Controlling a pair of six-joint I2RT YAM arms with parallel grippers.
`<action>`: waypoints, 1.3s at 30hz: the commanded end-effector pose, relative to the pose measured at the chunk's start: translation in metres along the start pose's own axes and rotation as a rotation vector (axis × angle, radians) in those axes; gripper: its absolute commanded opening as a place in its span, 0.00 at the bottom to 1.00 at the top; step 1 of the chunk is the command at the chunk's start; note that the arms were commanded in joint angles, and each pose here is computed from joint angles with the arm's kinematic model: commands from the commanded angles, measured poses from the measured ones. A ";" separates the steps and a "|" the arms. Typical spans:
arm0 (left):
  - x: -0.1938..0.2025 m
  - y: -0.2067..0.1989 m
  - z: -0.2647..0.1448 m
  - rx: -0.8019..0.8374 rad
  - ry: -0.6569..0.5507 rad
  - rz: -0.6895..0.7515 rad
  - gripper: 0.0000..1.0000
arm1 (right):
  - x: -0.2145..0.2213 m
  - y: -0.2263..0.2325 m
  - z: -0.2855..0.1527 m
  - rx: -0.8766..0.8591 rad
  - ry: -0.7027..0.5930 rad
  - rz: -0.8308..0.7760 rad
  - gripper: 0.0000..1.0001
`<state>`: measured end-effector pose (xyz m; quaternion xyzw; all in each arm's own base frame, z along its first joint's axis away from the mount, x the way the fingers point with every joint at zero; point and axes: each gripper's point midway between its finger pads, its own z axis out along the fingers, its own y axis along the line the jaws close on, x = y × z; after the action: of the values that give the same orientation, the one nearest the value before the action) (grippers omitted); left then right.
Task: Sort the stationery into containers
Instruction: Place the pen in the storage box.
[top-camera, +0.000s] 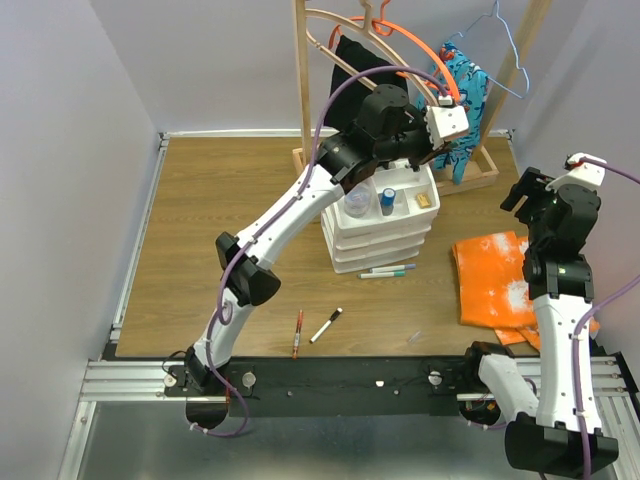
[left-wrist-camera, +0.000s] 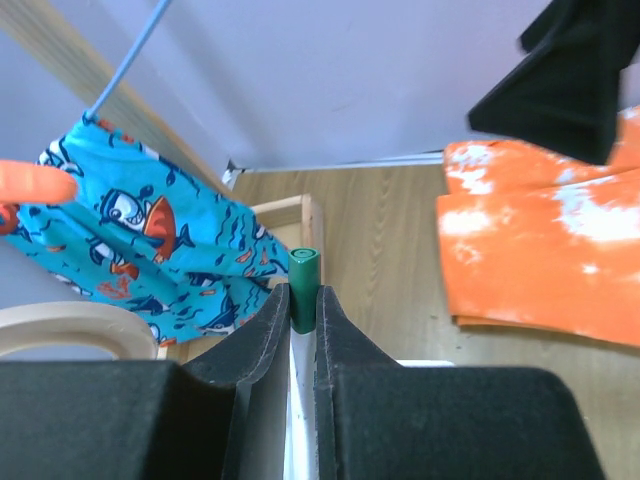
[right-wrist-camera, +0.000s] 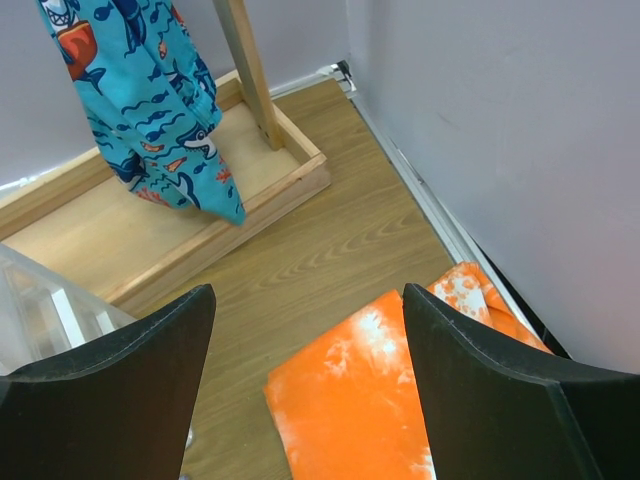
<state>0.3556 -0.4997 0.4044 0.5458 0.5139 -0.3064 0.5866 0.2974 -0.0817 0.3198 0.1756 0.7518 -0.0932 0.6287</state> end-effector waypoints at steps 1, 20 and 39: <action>0.004 0.032 0.011 -0.127 -0.010 0.077 0.12 | -0.002 -0.001 0.000 -0.004 0.009 0.015 0.83; 0.050 0.071 0.018 -0.207 0.023 -0.004 0.21 | 0.016 -0.008 0.011 0.012 0.057 0.007 0.83; -0.045 0.028 -0.029 -0.159 -0.111 0.052 0.39 | 0.020 -0.011 0.006 0.010 0.054 0.026 0.83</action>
<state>0.4244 -0.4933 0.3532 0.5055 0.5589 -0.2514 0.6073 0.3036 -0.0925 0.3043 0.1870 0.7651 -0.0916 0.6093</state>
